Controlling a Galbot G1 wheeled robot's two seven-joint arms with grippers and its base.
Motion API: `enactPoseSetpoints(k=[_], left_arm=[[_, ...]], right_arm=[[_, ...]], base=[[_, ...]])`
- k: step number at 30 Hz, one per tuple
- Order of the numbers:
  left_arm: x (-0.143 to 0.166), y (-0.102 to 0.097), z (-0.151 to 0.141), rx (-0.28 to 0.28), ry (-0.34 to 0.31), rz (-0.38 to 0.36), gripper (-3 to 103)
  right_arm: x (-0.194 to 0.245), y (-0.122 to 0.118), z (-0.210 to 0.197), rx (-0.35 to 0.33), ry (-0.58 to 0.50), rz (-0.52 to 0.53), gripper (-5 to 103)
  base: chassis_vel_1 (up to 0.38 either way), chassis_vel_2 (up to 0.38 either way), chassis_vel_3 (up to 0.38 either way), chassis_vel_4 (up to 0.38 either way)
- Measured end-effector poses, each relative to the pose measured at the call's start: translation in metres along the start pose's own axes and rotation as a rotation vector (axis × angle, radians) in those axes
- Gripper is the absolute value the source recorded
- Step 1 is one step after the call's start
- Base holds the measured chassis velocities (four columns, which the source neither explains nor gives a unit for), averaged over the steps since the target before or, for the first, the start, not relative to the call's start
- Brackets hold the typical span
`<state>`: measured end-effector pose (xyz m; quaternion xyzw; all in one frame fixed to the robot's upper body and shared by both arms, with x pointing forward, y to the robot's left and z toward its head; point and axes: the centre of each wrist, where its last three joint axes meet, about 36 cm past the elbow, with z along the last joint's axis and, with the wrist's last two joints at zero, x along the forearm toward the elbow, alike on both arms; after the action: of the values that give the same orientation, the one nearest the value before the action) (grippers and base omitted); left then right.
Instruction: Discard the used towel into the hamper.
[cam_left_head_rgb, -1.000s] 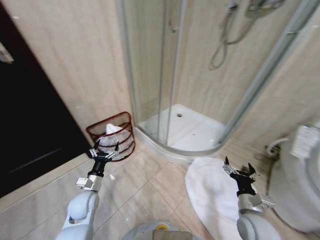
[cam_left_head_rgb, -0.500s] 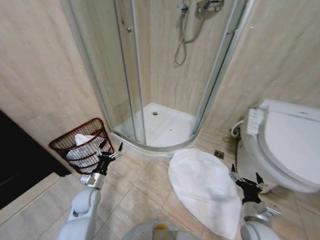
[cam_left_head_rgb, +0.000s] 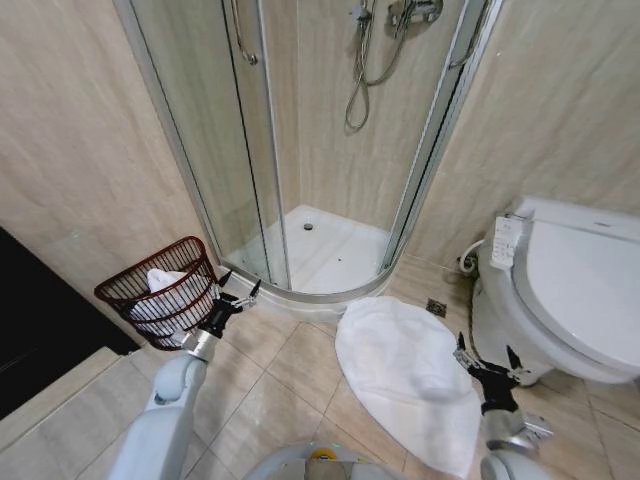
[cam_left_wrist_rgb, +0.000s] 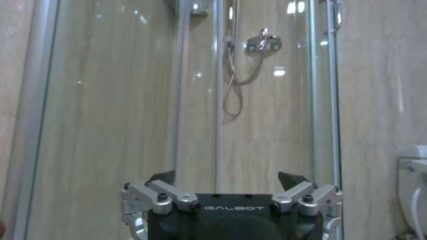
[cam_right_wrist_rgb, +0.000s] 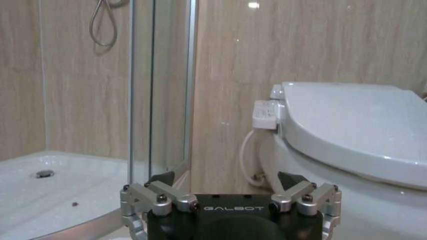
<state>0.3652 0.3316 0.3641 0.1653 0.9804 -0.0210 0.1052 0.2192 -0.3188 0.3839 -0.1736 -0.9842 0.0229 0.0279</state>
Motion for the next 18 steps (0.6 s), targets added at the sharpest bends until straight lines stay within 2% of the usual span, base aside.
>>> enactPoseSetpoints(k=[8,18], left_arm=[[0.004,-0.014,-0.007,0.001,-0.002,-0.004,100],[0.003,-0.018,-0.003,0.004,-0.003,-0.007,100]], right_arm=[[0.004,-0.012,0.007,-0.005,0.002,0.007,100],[0.001,-0.009,0.007,0.004,0.022,0.018,100]], base=[[-0.024,0.026,0.031,-0.020],[-0.132,0.122,0.132,-0.116]])
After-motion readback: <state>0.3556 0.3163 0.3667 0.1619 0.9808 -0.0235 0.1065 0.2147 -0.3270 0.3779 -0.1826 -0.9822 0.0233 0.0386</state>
